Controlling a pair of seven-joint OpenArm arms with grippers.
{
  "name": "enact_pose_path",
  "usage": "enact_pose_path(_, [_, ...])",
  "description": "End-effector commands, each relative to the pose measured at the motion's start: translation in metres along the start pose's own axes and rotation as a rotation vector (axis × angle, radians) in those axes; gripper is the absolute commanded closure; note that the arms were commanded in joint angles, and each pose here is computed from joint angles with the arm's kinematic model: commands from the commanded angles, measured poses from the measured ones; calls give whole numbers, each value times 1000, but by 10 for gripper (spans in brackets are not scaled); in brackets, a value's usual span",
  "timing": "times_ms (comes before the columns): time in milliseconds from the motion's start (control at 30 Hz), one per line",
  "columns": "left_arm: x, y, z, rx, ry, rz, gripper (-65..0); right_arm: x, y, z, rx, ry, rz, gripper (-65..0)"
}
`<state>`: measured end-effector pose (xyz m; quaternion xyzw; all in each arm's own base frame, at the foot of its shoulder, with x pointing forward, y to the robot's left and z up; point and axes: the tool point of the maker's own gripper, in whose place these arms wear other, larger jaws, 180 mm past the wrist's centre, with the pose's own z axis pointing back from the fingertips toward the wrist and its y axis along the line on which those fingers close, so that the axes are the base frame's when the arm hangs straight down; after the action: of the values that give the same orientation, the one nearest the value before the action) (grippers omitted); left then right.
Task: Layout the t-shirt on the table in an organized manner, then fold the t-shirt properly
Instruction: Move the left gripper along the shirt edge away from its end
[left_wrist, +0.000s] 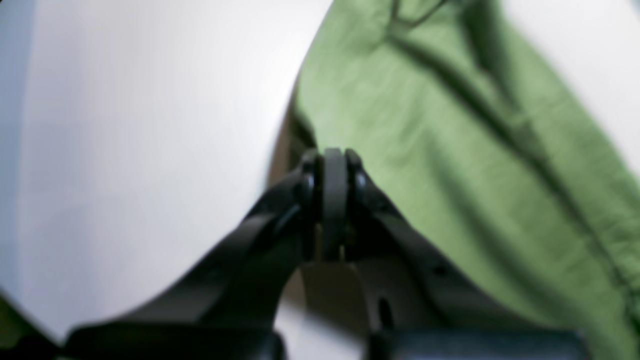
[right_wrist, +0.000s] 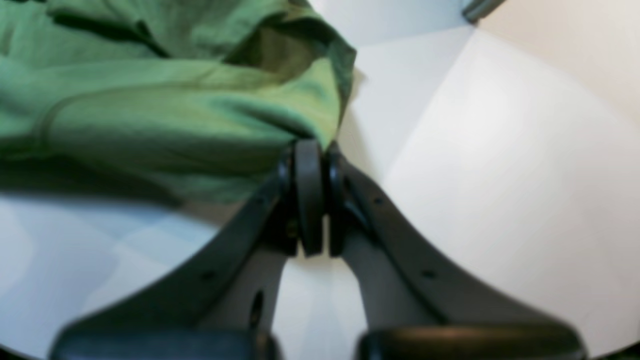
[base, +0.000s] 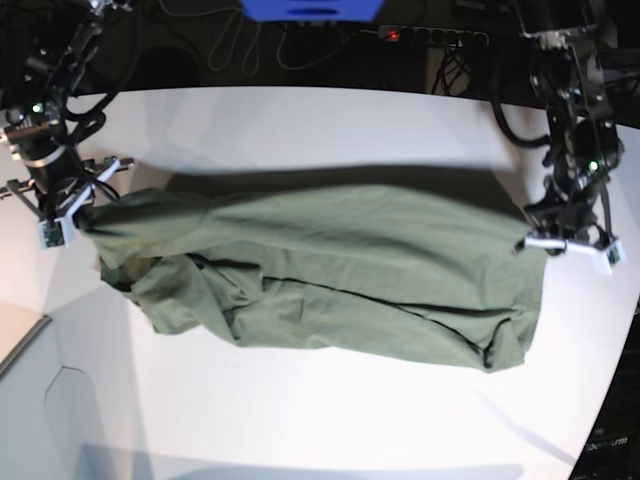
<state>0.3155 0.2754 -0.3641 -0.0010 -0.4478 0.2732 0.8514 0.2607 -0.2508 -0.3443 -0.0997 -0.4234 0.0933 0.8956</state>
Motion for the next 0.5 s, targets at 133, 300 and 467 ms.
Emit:
enact_pose_path(133, [27, -11, -28, -6, -33, 44, 0, 26, -6, 0, -11, -82, 7, 0])
enact_pose_path(300, [26, -13, -51, 11, 3, 74, 0, 36, -9, -2, -17, -104, 4, 0])
enact_pose_path(467, [20, -14, -67, 23, 44, 97, 0, 49, -13, -6, -24, -135, 3, 0])
